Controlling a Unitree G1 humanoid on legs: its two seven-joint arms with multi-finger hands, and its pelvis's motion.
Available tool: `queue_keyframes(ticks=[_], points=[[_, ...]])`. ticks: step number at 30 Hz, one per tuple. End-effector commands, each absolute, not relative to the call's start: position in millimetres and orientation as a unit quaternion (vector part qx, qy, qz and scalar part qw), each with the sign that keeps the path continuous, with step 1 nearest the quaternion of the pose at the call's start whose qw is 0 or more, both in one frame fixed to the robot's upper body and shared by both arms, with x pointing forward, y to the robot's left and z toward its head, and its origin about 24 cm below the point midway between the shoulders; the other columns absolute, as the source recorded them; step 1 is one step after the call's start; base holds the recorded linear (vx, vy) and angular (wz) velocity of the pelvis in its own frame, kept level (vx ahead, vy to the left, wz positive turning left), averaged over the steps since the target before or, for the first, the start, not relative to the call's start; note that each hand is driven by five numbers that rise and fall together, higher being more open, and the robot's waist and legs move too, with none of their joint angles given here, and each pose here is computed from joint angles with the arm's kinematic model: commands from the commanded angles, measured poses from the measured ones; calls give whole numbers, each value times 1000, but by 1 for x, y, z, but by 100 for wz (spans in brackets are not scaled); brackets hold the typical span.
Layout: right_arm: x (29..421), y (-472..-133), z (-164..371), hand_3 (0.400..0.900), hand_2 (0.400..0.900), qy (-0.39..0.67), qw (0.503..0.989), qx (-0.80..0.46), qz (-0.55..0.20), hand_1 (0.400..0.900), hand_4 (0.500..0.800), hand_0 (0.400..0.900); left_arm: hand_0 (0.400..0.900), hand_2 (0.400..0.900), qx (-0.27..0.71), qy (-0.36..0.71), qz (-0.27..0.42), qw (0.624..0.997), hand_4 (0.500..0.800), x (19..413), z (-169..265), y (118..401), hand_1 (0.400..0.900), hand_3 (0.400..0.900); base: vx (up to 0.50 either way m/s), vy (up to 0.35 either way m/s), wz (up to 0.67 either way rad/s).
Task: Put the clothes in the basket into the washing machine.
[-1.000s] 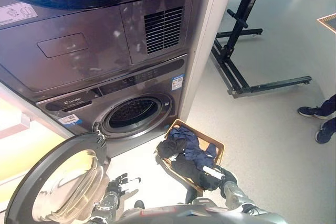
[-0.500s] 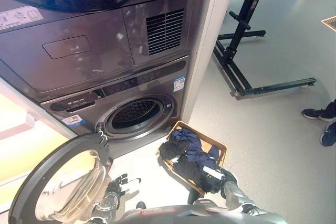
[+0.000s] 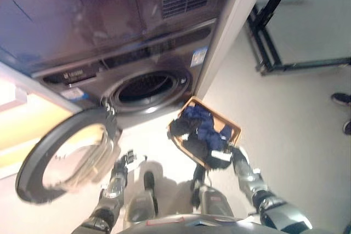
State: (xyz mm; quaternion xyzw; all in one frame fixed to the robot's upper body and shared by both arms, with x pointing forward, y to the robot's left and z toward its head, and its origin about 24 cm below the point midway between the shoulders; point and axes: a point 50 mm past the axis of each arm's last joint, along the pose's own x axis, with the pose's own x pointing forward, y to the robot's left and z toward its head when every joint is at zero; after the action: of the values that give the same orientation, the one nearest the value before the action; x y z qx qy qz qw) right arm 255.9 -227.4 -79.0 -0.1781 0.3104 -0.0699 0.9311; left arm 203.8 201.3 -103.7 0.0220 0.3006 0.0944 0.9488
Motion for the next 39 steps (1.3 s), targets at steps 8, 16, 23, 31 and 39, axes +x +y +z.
queue_keyframes(ticks=[8, 16, 23, 31, 39], points=[[383, -244, 113, 900, 900, -14, 907, -402, -124, 900, 800, 900, 900, 900, -3, -77, 75, 994, 800, 293, 47, 192, 900, 900, -254, 0, 12], [401, -266, 219, 900, 900, -115, 852, -473, -192, 900, 800, 900, 900, 900, -24, -210, 56, 976, 800, 301, 110, 181, 900, 900, -97, 8, 5], [403, -268, 251, 900, 900, -140, 816, -522, -206, 900, 800, 900, 900, 900, -45, -252, 57, 965, 800, 298, 130, 180, 900, 900, -42, 27, 0], [408, -250, 237, 900, 900, -134, 826, -528, -145, 900, 800, 900, 900, 900, -61, -234, 51, 969, 800, 293, 122, 181, 900, 900, -3, -1, 4], [414, -240, 225, 900, 900, -108, 804, -568, -140, 900, 800, 900, 900, 900, -67, -227, 46, 971, 800, 292, 119, 180, 900, 900, 0, 0, 0]])
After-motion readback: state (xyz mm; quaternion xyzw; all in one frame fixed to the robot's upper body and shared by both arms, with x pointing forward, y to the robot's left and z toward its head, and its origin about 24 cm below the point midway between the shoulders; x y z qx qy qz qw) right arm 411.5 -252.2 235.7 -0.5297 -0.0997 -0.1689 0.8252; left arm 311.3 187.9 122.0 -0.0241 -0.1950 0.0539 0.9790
